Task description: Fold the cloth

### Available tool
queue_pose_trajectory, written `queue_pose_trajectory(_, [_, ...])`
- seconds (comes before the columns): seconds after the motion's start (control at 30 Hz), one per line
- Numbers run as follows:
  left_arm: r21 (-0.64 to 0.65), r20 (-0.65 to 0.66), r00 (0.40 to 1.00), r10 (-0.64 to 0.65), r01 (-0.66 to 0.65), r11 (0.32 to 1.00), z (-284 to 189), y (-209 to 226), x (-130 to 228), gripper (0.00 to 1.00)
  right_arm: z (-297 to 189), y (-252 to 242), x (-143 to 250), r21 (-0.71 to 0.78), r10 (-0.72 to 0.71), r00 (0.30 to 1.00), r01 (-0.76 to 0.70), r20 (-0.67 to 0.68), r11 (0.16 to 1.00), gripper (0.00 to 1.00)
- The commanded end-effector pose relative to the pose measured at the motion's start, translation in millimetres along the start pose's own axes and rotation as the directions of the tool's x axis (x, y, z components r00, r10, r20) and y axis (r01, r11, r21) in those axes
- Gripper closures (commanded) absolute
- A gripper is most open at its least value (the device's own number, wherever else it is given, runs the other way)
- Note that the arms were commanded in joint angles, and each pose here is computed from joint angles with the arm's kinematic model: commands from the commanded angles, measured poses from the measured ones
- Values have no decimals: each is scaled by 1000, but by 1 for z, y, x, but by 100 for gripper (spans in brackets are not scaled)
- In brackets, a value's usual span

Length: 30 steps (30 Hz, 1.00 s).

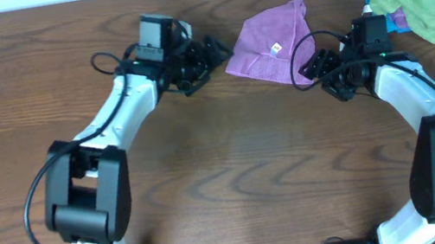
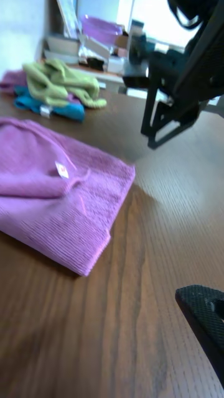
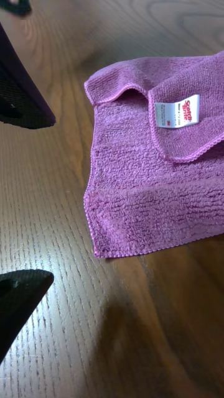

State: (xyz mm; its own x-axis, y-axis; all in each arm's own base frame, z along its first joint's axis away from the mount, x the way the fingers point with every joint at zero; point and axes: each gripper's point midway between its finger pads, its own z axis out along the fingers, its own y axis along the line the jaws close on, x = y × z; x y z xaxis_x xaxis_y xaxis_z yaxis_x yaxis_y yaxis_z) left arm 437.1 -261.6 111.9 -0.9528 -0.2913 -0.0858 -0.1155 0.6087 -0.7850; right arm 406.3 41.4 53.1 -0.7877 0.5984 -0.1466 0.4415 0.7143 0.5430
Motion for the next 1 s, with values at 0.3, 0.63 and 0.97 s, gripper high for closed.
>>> queue_pose_trajectory(0.3, [16,113,994,5,-7,1000,25,-33,-5,4,5,-3,4,12,12,1000,-12,-10,1000,27])
queue_pose_trajectory(0.63, [-8,77,989,-128,129,992,66,-5,4,4,5,-3,4,16,12,1000,-12,-7,1000,27])
queue_pose_trajectory(0.97, [5,124,981,-146,146,989,73,-2,-7,4,5,-4,-1,23,7,1000,-7,14,1000,27])
